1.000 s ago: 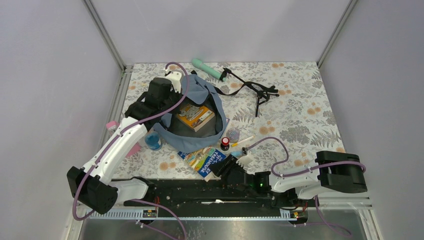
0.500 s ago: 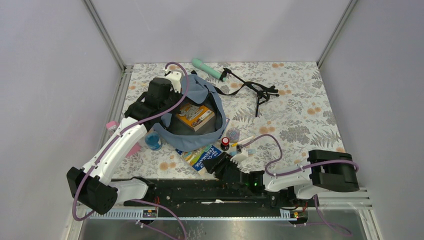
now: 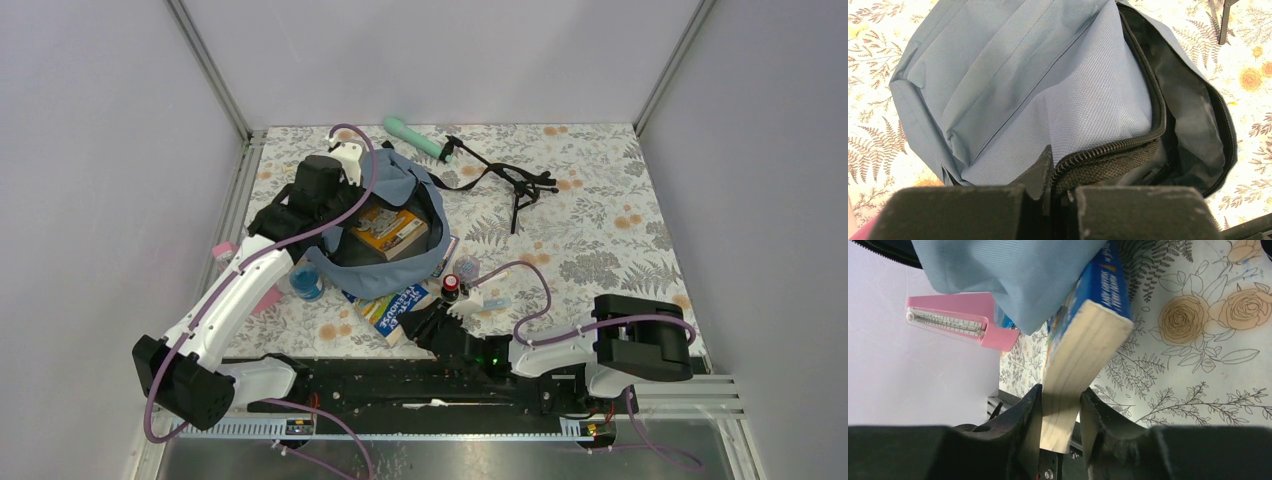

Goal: Pack the student bag
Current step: Pick up the book from the center of the board.

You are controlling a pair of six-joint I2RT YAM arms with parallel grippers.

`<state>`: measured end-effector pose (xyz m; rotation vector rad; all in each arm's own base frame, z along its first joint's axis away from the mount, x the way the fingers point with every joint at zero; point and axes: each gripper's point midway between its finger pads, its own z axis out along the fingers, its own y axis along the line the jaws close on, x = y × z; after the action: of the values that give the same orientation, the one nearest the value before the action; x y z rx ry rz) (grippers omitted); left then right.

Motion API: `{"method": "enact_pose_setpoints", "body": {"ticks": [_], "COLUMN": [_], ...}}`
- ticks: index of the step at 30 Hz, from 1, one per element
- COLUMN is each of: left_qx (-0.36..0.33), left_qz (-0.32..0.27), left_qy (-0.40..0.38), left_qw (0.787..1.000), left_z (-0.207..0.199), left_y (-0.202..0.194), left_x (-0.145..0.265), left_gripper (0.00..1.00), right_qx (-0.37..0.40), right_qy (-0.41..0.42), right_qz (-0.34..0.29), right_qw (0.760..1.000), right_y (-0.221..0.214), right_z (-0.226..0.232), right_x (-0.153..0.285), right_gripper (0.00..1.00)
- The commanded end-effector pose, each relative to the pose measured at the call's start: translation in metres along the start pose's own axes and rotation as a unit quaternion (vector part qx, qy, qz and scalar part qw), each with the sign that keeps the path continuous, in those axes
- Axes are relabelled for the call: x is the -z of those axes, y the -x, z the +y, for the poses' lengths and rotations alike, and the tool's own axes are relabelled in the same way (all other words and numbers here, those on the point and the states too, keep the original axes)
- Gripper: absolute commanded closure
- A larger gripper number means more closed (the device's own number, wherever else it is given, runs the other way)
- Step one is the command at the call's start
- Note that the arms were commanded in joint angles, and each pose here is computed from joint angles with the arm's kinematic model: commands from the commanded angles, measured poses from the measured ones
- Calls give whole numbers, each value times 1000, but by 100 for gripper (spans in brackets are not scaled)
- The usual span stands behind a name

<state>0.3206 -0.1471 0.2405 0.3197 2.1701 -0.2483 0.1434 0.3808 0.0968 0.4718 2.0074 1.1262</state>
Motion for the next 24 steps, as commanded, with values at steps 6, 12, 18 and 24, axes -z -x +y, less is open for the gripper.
{"method": "enact_pose_setpoints", "body": {"ticks": [6, 12, 18, 24], "left_qx": [3, 0, -3, -5], "left_qz": [-68, -71, -72, -74], "left_qy": [-9, -1, 10, 17], "left_qw": [998, 997, 997, 997], "left_z": [-3, 0, 4, 7], "left_y": [33, 33, 33, 33], "left_x": [15, 16, 16, 18], "left_gripper": [100, 100, 100, 100], "right_qx": [-7, 26, 76, 150], "right_qy": [41, 19, 30, 25], "right_qz": [-35, -27, -52, -61], "right_qw": [999, 999, 995, 987], "right_y": [36, 58, 97, 124], "right_z": [55, 60, 77, 87], "right_x": [9, 33, 61, 82], "right_gripper": [87, 97, 100, 100]}}
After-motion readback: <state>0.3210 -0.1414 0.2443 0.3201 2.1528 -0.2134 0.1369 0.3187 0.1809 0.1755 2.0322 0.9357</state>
